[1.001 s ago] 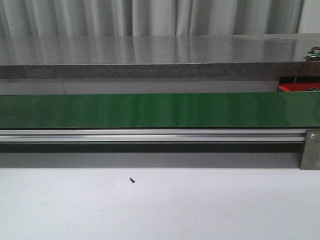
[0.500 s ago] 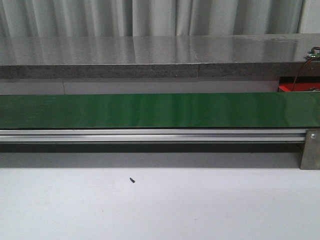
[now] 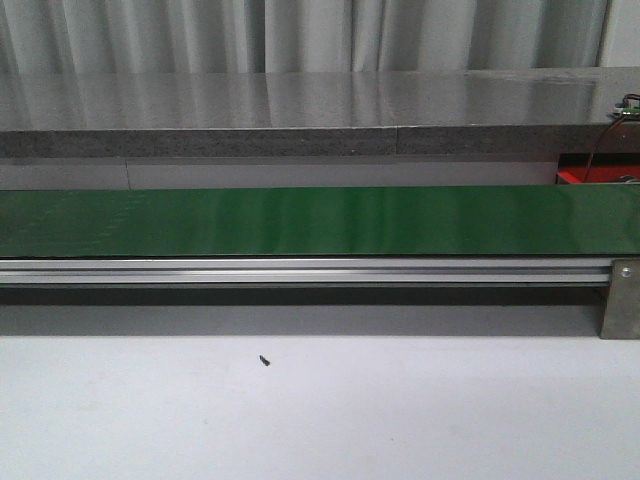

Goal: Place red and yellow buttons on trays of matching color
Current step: 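Grasp the red push-button with the left gripper and lift it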

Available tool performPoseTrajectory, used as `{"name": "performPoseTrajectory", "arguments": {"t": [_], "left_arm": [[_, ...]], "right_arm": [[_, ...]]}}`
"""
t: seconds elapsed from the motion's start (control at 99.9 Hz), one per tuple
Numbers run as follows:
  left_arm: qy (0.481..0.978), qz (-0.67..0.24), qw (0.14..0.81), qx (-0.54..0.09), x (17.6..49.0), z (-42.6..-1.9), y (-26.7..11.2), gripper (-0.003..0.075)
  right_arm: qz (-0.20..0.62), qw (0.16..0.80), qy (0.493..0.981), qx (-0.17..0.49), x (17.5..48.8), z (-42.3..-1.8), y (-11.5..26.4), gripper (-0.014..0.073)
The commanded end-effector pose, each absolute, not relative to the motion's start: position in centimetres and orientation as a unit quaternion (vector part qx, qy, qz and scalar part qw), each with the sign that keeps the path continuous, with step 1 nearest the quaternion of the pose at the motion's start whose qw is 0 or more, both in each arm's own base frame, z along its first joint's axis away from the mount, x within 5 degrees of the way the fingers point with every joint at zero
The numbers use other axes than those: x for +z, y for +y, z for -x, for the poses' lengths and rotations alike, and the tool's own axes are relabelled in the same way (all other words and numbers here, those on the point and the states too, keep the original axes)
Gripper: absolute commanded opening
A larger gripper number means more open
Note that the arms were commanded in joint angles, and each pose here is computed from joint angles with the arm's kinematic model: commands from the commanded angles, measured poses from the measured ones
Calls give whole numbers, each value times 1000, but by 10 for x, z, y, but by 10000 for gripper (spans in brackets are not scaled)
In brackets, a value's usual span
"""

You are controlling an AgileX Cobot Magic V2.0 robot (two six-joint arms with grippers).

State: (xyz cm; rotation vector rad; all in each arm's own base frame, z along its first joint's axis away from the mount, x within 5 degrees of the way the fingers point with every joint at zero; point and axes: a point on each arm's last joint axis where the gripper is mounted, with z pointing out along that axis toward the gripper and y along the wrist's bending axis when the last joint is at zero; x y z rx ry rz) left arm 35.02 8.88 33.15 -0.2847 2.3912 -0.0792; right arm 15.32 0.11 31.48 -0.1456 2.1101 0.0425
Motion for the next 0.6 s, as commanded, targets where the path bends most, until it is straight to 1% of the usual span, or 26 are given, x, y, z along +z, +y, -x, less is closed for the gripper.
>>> {"name": "performPoseTrajectory", "arguments": {"t": [0.0,0.15,0.28,0.4,0.591], "left_arm": [[897,133,422,-6,362,-341,107,577],[885,176,429,26,363,-328,143,577],[882,200,422,60,358,-321,171,577],[888,214,400,79,343,-319,191,577],[890,242,376,85,315,-323,218,577]], "right_arm": [[47,527,848,12,328,-155,-1,-96],[47,527,848,12,328,-155,-1,-96],[47,527,848,12,328,-155,-1,-96],[47,527,848,12,328,-155,-1,-96],[47,527,848,12,328,-155,-1,-96]]}}
